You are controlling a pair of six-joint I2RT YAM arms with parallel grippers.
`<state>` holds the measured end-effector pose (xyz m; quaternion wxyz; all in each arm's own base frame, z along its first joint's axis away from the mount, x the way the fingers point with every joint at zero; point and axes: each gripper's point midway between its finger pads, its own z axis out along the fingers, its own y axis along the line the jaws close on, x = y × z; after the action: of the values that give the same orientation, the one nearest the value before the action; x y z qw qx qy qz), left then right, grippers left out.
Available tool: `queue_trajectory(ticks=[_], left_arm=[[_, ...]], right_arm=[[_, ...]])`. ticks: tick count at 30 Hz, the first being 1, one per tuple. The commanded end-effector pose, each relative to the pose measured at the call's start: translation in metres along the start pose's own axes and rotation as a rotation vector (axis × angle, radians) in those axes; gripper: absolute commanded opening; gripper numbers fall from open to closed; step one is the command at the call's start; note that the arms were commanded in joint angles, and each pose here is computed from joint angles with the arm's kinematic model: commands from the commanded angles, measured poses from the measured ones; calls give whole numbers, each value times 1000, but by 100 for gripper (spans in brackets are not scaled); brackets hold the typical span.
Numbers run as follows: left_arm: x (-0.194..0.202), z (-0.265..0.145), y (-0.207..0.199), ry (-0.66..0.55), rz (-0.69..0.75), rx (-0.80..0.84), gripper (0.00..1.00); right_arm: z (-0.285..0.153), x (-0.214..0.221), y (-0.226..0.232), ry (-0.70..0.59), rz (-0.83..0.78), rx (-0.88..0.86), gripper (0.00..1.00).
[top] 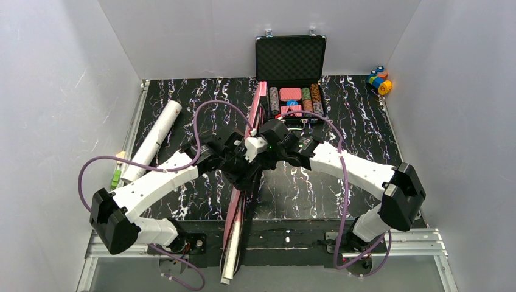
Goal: Pack up the badminton gear
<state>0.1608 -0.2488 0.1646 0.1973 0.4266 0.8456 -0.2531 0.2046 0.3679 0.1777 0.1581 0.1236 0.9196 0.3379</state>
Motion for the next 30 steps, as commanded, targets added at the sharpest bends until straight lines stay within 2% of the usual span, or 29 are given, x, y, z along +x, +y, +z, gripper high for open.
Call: queue_trajectory(ticks=[1,5,8,9,10,11,12,15,20,24,30], left_arm=[[-2,-2,17,-34,19,-121,48],[-2,-4,28,-42,35,-184,29],[-1,-10,34,-50,52,-225,4],[-1,-13,37,-53,59,-244,0],[0,-16,38,-58,66,-254,0],[1,-17,39,-61,69,-259,0],[3,-18,39,-63,73,-260,0],[6,-19,38,-65,84,-260,0],[3,-21,36,-66,98,-244,0],[3,-20,32,-55,110,-222,0],[2,-20,27,-35,135,-187,0]], right_arm=[[-28,-16,65,-38,37,-211,1],[-29,-15,64,-37,47,-211,1],[-30,-13,55,-31,45,-189,1],[-31,-13,48,-30,45,-173,3],[-33,-12,41,-30,45,-159,14],[-36,-10,34,-17,48,-150,19],[-38,-7,25,-6,52,-144,30],[-50,-10,3,-25,77,-161,45],[-65,-41,-13,-108,151,-261,62],[-80,-76,4,-172,118,-313,74],[-85,-112,44,-217,48,-393,76]])
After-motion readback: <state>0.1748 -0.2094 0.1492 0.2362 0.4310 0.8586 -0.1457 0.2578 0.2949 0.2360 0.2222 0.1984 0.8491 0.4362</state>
